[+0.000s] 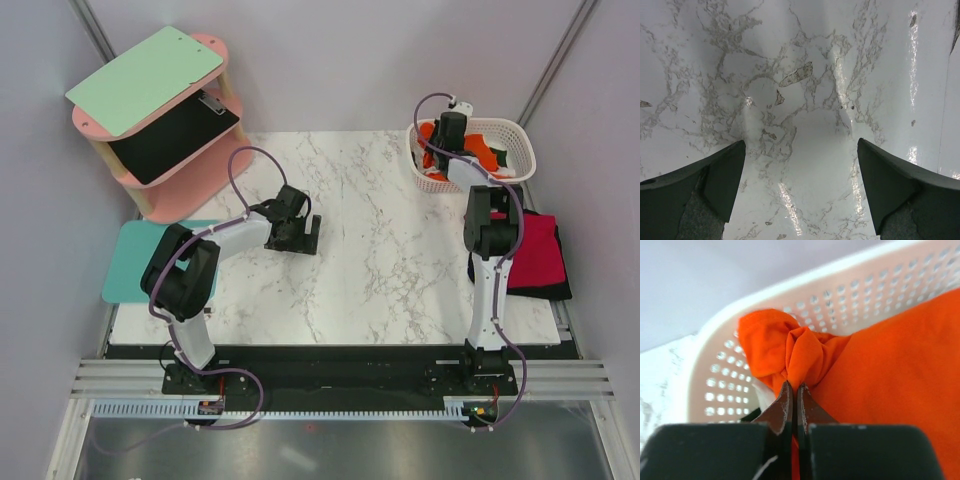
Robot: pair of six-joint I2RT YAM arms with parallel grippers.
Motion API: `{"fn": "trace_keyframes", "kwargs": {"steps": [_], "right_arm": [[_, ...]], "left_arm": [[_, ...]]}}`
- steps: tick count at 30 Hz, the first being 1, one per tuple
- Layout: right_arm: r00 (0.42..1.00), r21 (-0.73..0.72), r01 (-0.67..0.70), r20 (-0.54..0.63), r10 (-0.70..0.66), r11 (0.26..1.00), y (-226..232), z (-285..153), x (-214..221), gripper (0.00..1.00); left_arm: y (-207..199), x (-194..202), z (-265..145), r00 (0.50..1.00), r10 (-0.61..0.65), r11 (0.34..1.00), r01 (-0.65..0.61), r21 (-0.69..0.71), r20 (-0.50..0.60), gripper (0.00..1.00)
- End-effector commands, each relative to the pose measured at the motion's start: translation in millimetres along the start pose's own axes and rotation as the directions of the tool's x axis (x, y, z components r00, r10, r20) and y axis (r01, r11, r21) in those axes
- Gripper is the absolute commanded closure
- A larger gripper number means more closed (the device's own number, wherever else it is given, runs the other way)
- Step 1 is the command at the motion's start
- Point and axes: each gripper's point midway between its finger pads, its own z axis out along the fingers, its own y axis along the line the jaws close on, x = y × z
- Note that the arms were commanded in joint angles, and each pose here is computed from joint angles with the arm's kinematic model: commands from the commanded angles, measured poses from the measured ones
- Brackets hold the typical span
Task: Fold and stack the t-shirts
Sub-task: Grab crumpled tshirt from bin with the right arm, then move the tshirt to the center of the board
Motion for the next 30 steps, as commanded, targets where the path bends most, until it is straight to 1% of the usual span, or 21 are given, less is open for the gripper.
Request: {"fn": "trace_keyframes", "kwargs": {"steps": [1,5,8,15,16,18,19,20,22,23,25,26,27,28,30], "right_arm": [[0.965,-0.082,-0.037,0.258,0.057,0.996,34.1,-51.1,-119.6,1.00],[0.940,-0.096,-0.031,0.335,0.062,0.995,43.6,-78.3,-158.2,1.00],[0.926,-0.104,-0.028,0.372,0.065,0.994,47.2,-92.0,-177.1,1.00],[0.901,-0.170,-0.017,0.426,0.089,0.985,66.1,-129.8,-206.8,1.00],[0.892,-0.191,-0.013,0.441,0.098,0.981,71.6,-143.4,-217.7,1.00],[0.890,-0.230,0.005,0.444,0.100,0.973,86.9,-159.2,-223.3,1.00],[0.880,-0.251,0.012,0.462,0.109,0.968,93.6,-175.9,-234.9,1.00],[0.883,-0.262,0.016,0.456,0.109,0.965,99.2,-184.0,-237.0,1.00],[0.879,-0.325,0.032,0.459,0.128,0.945,120.4,-210.6,-245.8,1.00],[0.886,-0.340,0.038,0.447,0.126,0.940,127.3,-218.6,-245.0,1.00],[0.894,-0.399,0.049,0.427,0.139,0.915,149.4,-241.2,-243.8,1.00],[0.908,-0.426,0.054,0.398,0.133,0.903,161.6,-249.1,-234.1,1.00],[0.914,-0.445,0.058,0.384,0.132,0.893,167.9,-255.6,-230.7,1.00],[0.922,-0.473,0.055,0.362,0.136,0.879,175.3,-264.8,-225.1,1.00],[0.947,-0.505,0.047,0.298,0.122,0.862,188.0,-271.9,-203.2,1.00]], "left_arm": [[1.7,3.0,5.6,0.999,-0.037,0.999,0.037,-0.011,-0.009,0.00],[1.1,2.9,4.9,0.999,-0.037,0.999,0.037,-0.007,-0.006,0.00],[1.5,4.2,5.5,0.999,-0.037,0.999,0.037,-0.007,-0.008,0.00],[2.1,0.4,1.2,0.999,-0.039,0.999,0.039,-0.011,0.010,0.00],[4.1,-0.1,0.4,0.999,-0.042,0.999,0.042,-0.021,0.016,0.00],[5.5,-6.0,-5.2,0.998,-0.049,0.998,0.050,-0.028,0.039,0.00],[8.2,-9.6,-6.8,0.997,-0.052,0.998,0.054,-0.039,0.052,0.00],[8.6,-14.2,-9.8,0.996,-0.055,0.998,0.057,-0.036,0.064,0.00],[17.4,-27.7,-19.1,0.992,-0.099,0.994,0.102,-0.030,0.080,0.00],[21.9,-33.0,-23.2,0.989,-0.118,0.992,0.120,-0.027,0.087,0.00],[37.7,-52.6,-37.2,0.974,-0.186,0.982,0.187,0.001,0.128,0.00],[44.1,-58.1,-42.5,0.968,-0.206,0.978,0.208,0.003,0.140,0.00],[59.0,-66.6,-49.1,0.956,-0.240,0.970,0.244,-0.006,0.167,0.00],[64.5,-77.0,-60.1,0.945,-0.258,0.965,0.263,-0.003,0.200,0.00],[84.6,-85.8,-71.3,0.926,-0.294,0.950,0.310,-0.031,0.238,0.00]]}}
